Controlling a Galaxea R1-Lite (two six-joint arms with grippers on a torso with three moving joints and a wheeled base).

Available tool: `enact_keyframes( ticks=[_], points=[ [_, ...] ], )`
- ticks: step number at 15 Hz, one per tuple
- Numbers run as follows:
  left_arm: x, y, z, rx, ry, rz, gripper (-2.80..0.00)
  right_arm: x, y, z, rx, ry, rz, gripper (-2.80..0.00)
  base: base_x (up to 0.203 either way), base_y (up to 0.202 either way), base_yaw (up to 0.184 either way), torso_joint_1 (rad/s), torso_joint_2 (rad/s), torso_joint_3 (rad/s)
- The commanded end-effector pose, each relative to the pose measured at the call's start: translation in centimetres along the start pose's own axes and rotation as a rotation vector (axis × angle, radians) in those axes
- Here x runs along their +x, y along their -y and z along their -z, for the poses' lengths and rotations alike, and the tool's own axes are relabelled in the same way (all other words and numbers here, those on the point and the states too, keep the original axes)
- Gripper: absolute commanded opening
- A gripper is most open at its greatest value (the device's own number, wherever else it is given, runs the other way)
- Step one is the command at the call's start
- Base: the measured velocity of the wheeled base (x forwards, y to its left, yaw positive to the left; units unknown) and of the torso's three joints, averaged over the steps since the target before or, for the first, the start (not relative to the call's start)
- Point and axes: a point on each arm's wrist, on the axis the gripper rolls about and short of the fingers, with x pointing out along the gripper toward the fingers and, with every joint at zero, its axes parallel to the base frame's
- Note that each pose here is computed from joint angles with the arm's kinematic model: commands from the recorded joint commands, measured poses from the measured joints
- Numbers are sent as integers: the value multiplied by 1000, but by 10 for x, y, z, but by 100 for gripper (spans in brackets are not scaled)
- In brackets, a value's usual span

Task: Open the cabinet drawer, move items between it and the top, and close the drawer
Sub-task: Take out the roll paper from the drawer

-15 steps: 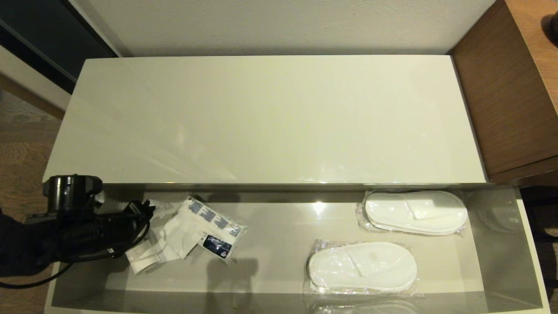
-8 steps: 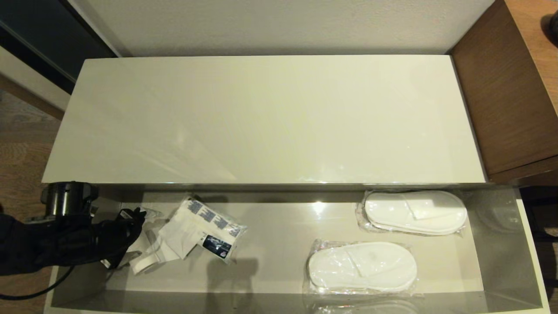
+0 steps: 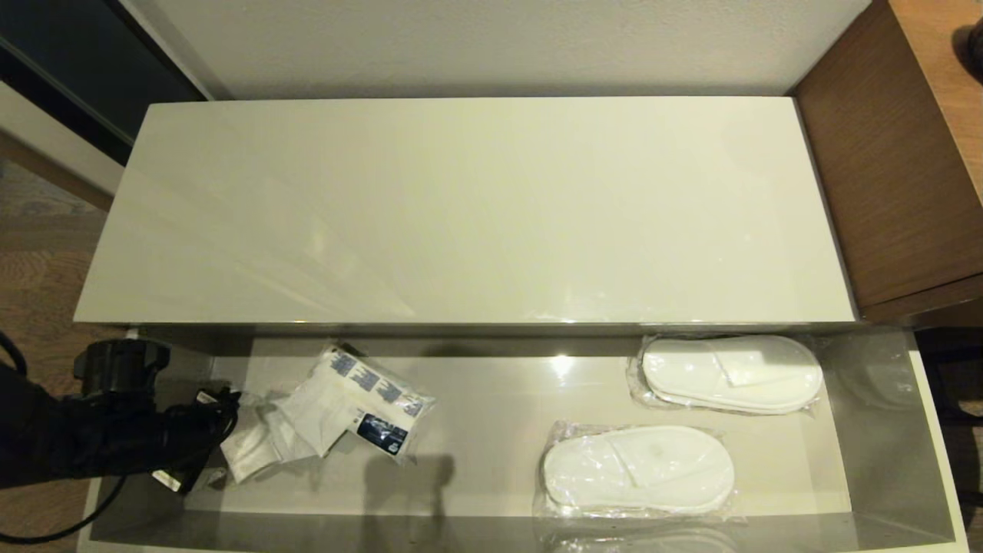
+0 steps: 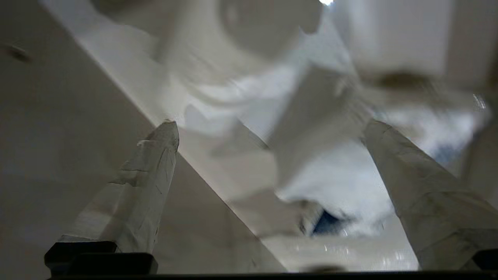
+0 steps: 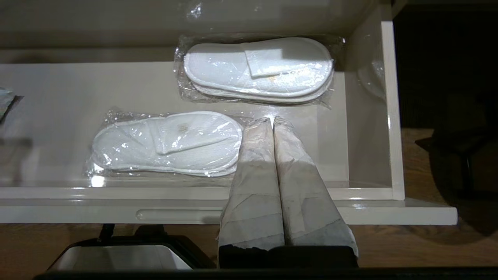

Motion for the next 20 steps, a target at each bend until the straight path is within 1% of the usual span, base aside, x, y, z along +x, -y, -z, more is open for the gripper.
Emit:
enact_keyframes(
  ticks=[1, 2, 3, 4, 6, 9, 13, 15, 20],
  points=[
    [8, -4, 1, -8, -15, -22, 0, 0, 0, 0, -1, -1, -1, -280, 0, 0, 0, 0, 0, 0],
    [8, -3, 2, -3, -15, -20, 0, 0, 0, 0, -1, 0, -1, -280, 0, 0, 0, 0, 0, 0],
    [5, -6, -5, -14, 14, -25, 0, 0, 0, 0, 0, 1, 1, -280, 0, 0, 0, 0, 0, 0],
    [3, -4, -7, -3, 28, -17, 0, 0, 0, 0, 0, -1, 1, -280, 0, 0, 0, 0, 0, 0],
    [5, -3, -12, -4, 42, -17, 0, 0, 0, 0, 0, 1, 1, -280, 0, 0, 0, 0, 0, 0],
    [4, 1, -16, 49, 57, -3, 0, 0, 0, 0, 0, 1, 1, -280, 0, 0, 0, 0, 0, 0],
    [-8, 14, -24, 80, 102, 50, 0, 0, 0, 0, 0, -1, 1, -280, 0, 0, 0, 0, 0, 0],
    [-7, 17, -28, 84, 116, 59, 0, 0, 0, 0, 0, -1, 1, -280, 0, 0, 0, 0, 0, 0],
    [-2, 14, -33, 89, 118, 47, 0, 0, 0, 0, 0, -1, 1, -280, 0, 0, 0, 0, 0, 0]
  ],
)
